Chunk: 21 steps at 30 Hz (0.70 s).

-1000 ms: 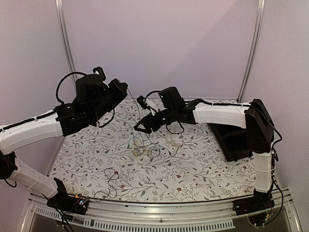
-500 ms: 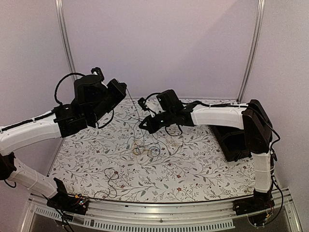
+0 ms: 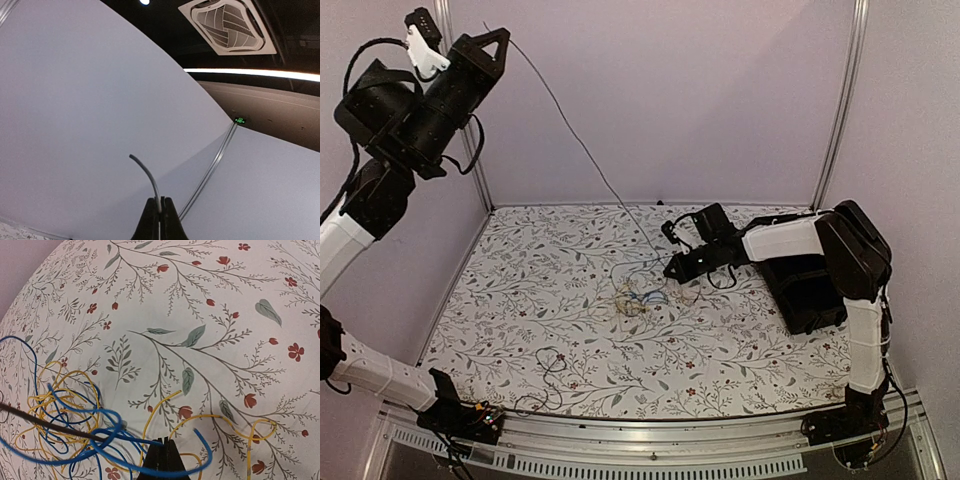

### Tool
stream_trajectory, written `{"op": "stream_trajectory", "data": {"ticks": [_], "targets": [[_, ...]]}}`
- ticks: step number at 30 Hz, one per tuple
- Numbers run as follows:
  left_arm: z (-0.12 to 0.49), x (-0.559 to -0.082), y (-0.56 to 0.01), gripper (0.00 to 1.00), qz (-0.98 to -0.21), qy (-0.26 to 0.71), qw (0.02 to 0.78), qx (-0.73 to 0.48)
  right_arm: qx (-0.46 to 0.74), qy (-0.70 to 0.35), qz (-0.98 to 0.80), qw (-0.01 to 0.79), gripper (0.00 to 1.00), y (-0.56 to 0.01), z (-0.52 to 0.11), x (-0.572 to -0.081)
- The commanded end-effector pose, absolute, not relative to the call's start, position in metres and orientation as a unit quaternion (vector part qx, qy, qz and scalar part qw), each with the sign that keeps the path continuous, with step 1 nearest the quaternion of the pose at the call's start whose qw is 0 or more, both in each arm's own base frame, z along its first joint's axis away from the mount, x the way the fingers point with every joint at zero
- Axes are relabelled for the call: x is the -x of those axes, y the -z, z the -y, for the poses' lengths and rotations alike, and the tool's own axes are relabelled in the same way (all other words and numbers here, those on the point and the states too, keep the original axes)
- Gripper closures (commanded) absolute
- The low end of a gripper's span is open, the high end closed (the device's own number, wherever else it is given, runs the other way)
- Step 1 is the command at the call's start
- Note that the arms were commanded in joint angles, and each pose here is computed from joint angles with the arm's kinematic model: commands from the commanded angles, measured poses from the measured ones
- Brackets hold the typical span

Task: Untangle the cables

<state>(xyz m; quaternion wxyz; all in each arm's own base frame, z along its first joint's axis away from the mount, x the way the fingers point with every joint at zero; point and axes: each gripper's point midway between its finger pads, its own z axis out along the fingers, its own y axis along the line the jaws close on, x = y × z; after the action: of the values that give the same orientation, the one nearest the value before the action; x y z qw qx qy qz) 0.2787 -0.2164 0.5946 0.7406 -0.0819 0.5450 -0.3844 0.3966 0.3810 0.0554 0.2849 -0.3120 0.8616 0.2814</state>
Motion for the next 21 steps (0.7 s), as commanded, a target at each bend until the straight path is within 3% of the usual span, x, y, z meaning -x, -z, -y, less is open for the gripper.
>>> {"op": "stream_trajectory", "data": {"ticks": [1,10,12,14,16,21], "targets": [[0.212,-0.268,-0.617,1.00,-0.524,0.346,0.777,0.043,0.309,-0.277,-0.871,0.262,1.00,-0.031,-0.371,-0.399],[0.222,-0.275,-0.601,1.00,-0.539,0.326,0.776,0.025,0.359,-0.270,-0.854,0.263,1.00,-0.044,-0.362,-0.389],[0.221,-0.276,-0.602,1.00,-0.539,0.321,0.779,0.023,0.388,-0.280,-0.836,0.268,0.90,-0.057,-0.361,-0.381],[0.226,-0.278,-0.599,1.00,-0.543,0.318,0.777,0.018,0.417,-0.298,-0.812,0.279,0.65,-0.079,-0.363,-0.371],[0.232,-0.282,-0.592,1.00,-0.552,0.317,0.771,0.012,0.450,-0.311,-0.785,0.292,0.50,-0.105,-0.363,-0.359],[0.250,-0.292,-0.566,1.00,-0.575,0.326,0.750,0.004,0.489,-0.303,-0.746,0.334,0.35,-0.184,-0.359,-0.350]]}}
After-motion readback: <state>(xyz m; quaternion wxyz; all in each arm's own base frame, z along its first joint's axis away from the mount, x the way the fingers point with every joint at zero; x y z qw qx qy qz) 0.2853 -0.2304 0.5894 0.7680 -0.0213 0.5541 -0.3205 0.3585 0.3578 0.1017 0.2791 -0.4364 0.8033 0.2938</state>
